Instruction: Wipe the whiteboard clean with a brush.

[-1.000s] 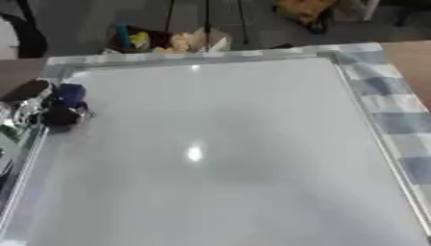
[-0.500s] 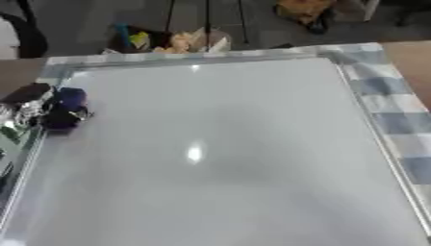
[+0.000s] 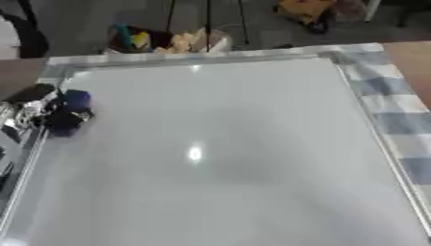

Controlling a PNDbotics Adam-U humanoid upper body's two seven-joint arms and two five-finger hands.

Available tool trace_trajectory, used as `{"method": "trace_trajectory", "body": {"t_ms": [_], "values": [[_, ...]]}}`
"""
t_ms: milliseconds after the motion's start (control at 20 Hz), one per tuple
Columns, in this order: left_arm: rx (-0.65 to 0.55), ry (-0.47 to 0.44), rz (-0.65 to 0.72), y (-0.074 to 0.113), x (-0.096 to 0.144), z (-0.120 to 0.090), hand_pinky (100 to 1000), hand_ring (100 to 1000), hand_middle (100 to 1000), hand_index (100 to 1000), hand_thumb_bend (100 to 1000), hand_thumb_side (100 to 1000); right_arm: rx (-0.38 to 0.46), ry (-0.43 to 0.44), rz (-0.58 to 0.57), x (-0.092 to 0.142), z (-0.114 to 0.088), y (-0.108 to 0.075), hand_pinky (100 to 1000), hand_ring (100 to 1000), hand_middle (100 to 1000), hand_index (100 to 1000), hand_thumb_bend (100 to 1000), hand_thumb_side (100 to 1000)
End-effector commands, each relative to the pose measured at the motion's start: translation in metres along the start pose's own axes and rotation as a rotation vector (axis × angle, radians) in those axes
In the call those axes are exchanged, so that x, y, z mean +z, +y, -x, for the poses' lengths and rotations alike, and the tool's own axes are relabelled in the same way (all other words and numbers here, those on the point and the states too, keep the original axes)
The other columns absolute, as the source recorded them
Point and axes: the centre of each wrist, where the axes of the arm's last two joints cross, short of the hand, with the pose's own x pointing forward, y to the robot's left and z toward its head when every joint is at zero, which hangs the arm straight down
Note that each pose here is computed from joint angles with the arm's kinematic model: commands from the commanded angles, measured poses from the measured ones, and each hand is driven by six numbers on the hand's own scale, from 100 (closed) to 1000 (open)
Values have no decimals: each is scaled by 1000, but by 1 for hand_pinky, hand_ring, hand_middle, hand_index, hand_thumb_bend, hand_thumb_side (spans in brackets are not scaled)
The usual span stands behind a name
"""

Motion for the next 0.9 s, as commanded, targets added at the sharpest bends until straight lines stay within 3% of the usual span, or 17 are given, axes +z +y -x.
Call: {"method": "trace_trajectory", "body": {"t_ms": [50, 500, 900], "values": [[-21, -8, -32, 18, 4, 1, 317, 477, 423, 523, 123, 583, 10, -26, 13, -6, -3, -6, 793, 817, 742, 788, 100, 899], [-48, -12, -23, 19, 6, 2, 331, 489, 446, 550, 143, 599, 12, -23, 17, -5, -3, -6, 793, 817, 742, 788, 100, 898], [-85, -19, -6, 18, 5, 1, 353, 505, 474, 634, 158, 615, 4, -18, 24, -6, -3, -7, 792, 817, 740, 787, 100, 896]]}}
